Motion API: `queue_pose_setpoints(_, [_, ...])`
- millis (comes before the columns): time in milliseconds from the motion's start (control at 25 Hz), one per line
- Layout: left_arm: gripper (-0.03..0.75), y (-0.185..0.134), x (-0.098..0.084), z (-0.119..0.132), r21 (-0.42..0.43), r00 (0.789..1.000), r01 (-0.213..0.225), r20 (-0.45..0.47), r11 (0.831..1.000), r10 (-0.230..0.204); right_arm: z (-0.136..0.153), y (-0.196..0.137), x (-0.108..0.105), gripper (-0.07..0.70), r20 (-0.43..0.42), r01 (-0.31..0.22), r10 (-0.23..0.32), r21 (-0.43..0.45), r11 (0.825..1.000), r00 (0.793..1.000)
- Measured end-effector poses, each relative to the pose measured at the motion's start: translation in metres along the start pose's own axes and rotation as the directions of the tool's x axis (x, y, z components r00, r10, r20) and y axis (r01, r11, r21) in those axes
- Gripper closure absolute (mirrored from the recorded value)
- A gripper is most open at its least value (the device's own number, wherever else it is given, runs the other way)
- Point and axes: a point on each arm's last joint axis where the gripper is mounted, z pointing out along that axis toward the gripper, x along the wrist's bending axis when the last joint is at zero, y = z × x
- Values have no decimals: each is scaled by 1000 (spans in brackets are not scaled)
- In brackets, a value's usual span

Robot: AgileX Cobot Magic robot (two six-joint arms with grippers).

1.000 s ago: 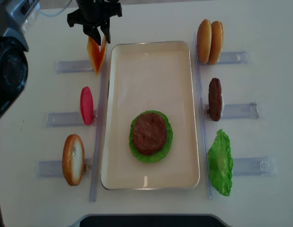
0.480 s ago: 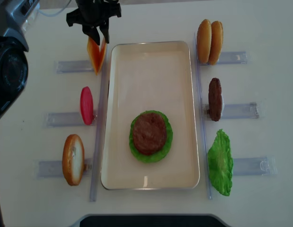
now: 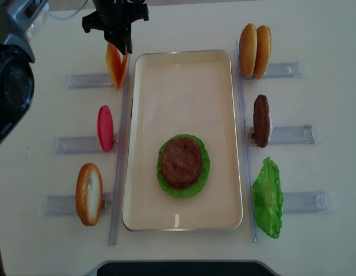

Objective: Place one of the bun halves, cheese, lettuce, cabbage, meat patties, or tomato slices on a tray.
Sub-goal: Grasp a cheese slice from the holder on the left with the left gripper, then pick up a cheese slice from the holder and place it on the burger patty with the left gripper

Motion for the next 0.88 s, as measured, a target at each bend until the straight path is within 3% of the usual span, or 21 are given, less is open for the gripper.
queue_pose_setpoints(120, [685, 0, 0, 0, 0, 1000, -7, 0, 1000, 7, 0, 0, 0, 100, -1, -1, 1, 0, 1000, 1000])
queue_pose_setpoints(480, [690, 0, -1, -8, -13, 1000, -11, 12, 1000, 11, 0, 0, 0, 100, 0, 0, 0, 0, 1000, 1000])
queue_pose_setpoints(880, [691, -9, 2, -89, -163, 997, -7, 77, 987, 19, 0, 0, 0, 100, 0, 0, 0, 0, 1000, 1000])
